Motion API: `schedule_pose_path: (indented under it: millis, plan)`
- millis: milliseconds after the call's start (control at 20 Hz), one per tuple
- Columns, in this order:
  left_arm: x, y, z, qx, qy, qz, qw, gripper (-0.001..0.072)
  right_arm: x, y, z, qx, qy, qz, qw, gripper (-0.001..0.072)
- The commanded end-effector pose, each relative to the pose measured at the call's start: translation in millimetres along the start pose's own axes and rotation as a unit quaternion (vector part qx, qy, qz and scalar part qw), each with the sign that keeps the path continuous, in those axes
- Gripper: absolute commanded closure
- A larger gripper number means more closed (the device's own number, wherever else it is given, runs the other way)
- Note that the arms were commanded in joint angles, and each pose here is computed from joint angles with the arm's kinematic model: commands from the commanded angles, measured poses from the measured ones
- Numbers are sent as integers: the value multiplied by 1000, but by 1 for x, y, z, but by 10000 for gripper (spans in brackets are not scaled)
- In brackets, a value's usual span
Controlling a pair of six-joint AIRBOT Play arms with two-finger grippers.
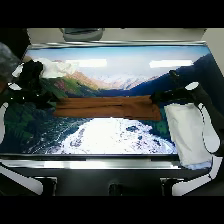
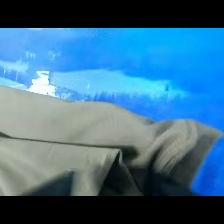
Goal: Fold the shirts.
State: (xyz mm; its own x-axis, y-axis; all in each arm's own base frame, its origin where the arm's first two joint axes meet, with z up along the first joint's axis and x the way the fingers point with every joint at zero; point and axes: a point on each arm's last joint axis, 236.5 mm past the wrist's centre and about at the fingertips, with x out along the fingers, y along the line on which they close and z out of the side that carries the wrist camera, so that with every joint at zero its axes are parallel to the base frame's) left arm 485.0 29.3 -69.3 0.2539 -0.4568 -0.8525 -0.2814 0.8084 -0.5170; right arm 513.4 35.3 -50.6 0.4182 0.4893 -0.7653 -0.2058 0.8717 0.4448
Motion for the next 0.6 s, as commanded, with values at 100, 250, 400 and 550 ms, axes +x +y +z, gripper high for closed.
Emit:
schedule_pose_path:
  millis: [100,250,400,550]
  plan:
    - [-57,-22,24,32,-41,-9,999,31,-42,-30,-33,-26,92,-51,994,19]
    - [-88,-53,23,64,-71,-12,995,32,-21,-20,-56,2,133,-8,991,13]
    - [-112,-89,12,103,-88,-18,991,32,3,-8,-60,33,137,19,990,13]
    - [-127,-118,3,134,-102,-24,985,32,22,5,-64,38,145,30,988,13]
